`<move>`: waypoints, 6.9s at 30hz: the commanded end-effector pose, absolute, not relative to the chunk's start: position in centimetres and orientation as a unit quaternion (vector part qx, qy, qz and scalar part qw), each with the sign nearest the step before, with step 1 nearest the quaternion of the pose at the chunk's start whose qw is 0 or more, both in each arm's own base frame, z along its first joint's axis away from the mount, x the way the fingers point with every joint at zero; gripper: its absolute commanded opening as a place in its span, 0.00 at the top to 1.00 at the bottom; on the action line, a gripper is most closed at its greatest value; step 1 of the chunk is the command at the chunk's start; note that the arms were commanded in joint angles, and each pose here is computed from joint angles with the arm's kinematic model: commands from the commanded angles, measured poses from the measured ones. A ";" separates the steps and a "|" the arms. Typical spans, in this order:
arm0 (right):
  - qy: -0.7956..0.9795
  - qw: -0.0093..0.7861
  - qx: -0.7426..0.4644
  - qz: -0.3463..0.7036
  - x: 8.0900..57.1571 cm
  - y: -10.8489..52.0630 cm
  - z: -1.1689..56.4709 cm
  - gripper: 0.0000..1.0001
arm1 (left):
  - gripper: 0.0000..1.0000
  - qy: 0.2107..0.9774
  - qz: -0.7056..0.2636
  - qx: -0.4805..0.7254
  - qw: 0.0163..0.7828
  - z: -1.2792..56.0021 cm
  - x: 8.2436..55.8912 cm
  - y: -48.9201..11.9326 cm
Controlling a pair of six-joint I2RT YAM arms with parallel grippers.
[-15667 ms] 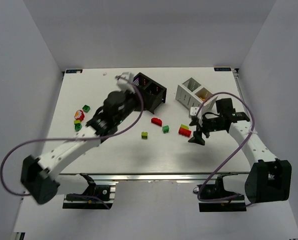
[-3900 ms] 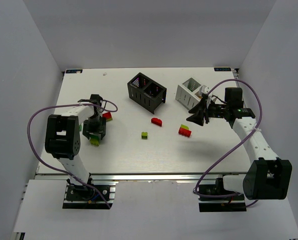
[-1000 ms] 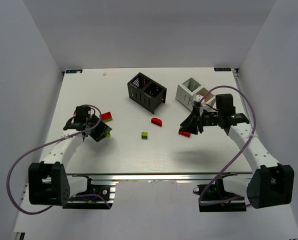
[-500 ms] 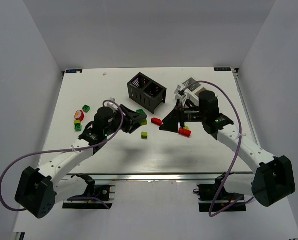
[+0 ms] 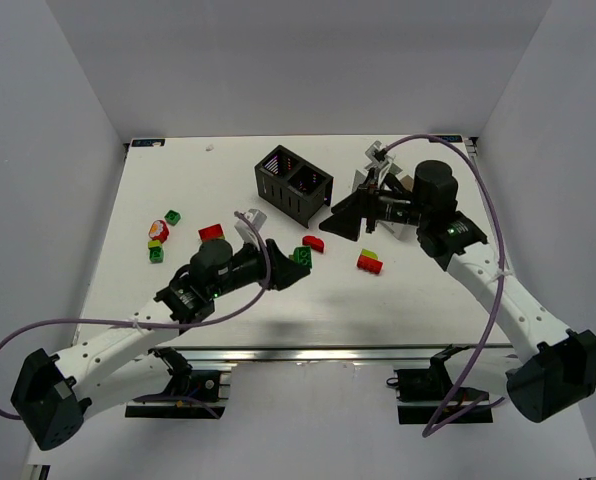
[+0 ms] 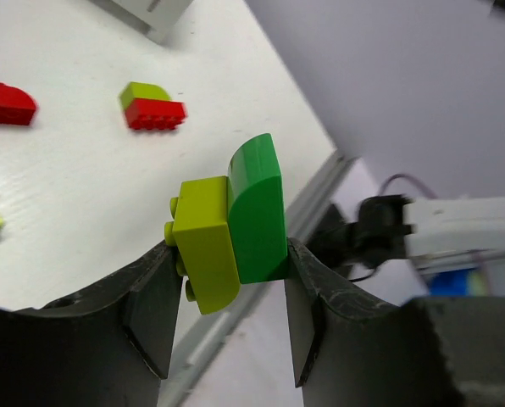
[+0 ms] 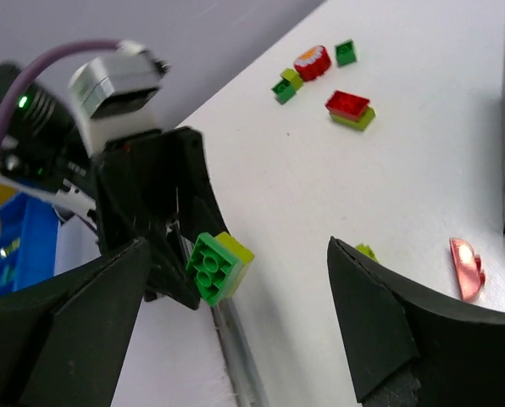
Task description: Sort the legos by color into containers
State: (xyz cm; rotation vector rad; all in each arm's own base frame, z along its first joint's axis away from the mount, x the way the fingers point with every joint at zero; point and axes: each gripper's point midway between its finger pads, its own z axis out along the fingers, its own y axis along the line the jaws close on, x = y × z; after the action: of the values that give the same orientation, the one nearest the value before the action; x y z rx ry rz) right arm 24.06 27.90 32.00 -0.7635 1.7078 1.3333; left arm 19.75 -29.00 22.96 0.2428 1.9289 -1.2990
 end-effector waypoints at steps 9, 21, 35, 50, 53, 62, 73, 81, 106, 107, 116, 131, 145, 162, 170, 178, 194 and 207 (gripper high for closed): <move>0.758 0.377 -0.207 0.490 22.9 27.4 30.3 0.11 | 0.77 0.757 -0.327 0.242 0.511 20.2 20.9 -31.2; 0.808 0.332 -0.176 0.454 22.0 26.1 24.4 0.14 | 0.77 0.746 -0.323 0.210 0.543 22.2 21.9 -31.5; 0.783 0.315 -0.197 0.498 21.8 28.0 24.5 0.26 | 0.77 0.744 -0.338 0.209 0.538 22.2 21.3 -32.5; 0.784 0.301 -0.201 0.504 21.1 28.9 23.8 0.36 | 0.77 0.742 -0.346 0.207 0.536 22.2 21.3 -33.0; 0.789 0.300 -0.197 0.500 21.2 28.8 23.4 0.40 | 0.77 0.740 -0.346 0.205 0.539 22.4 21.3 -33.1; 0.795 0.290 -0.194 0.496 20.9 28.9 22.7 0.50 | 0.77 0.739 -0.346 0.202 0.542 22.7 21.4 -33.0; 0.787 0.296 -0.199 0.504 21.1 29.1 23.4 1.00 | 0.41 0.741 -0.349 0.186 0.543 23.0 21.4 -32.6; 0.780 0.318 -0.193 0.504 22.3 28.4 24.7 1.00 | 0.20 0.729 -0.361 0.162 0.558 24.1 20.6 -30.3; 0.567 0.307 -0.416 0.641 16.4 26.2 31.1 1.00 | 0.02 0.668 -0.567 0.066 0.477 31.4 17.3 -30.3; 0.568 0.300 -0.414 0.646 16.3 26.1 31.4 1.00 | 0.02 0.656 -0.581 0.079 0.475 31.9 16.8 -30.6; 0.560 0.294 -0.413 0.655 16.2 26.2 32.0 1.00 | 0.04 0.620 -0.622 0.126 0.461 32.7 14.7 -31.1; 0.553 0.285 -0.406 0.669 15.9 26.2 33.1 1.00 | 0.17 0.622 -0.637 0.138 0.434 31.6 15.2 -31.8; 0.560 0.281 -0.397 0.671 16.0 26.3 32.4 1.00 | 0.74 0.592 -0.671 0.148 0.420 32.7 15.4 -31.8; 0.585 0.308 -0.381 0.647 19.3 24.8 31.9 1.00 | 0.94 0.618 -0.640 0.117 0.442 31.8 17.9 -27.9; 0.659 0.415 -0.358 0.516 27.7 23.7 31.0 1.00 | 0.95 0.706 -0.538 0.062 0.456 28.3 23.3 -26.6; 0.691 0.496 -0.340 0.402 34.8 20.8 30.7 1.00 | 0.95 0.771 -0.397 0.052 0.496 27.9 34.0 -28.2; 0.701 0.523 -0.300 0.380 37.2 15.9 31.1 1.00 | 0.94 0.785 -0.218 0.072 0.575 23.6 47.3 -29.7; 0.708 0.531 -0.294 0.361 38.2 15.3 30.4 1.00 | 0.68 0.801 -0.191 0.065 0.564 21.2 50.4 -30.9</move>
State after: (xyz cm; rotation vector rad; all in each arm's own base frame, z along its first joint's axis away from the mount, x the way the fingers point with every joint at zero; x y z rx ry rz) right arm 37.41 15.57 28.39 -0.6704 1.7615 0.9293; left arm 49.54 -31.12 19.83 0.1654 1.9083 -0.4807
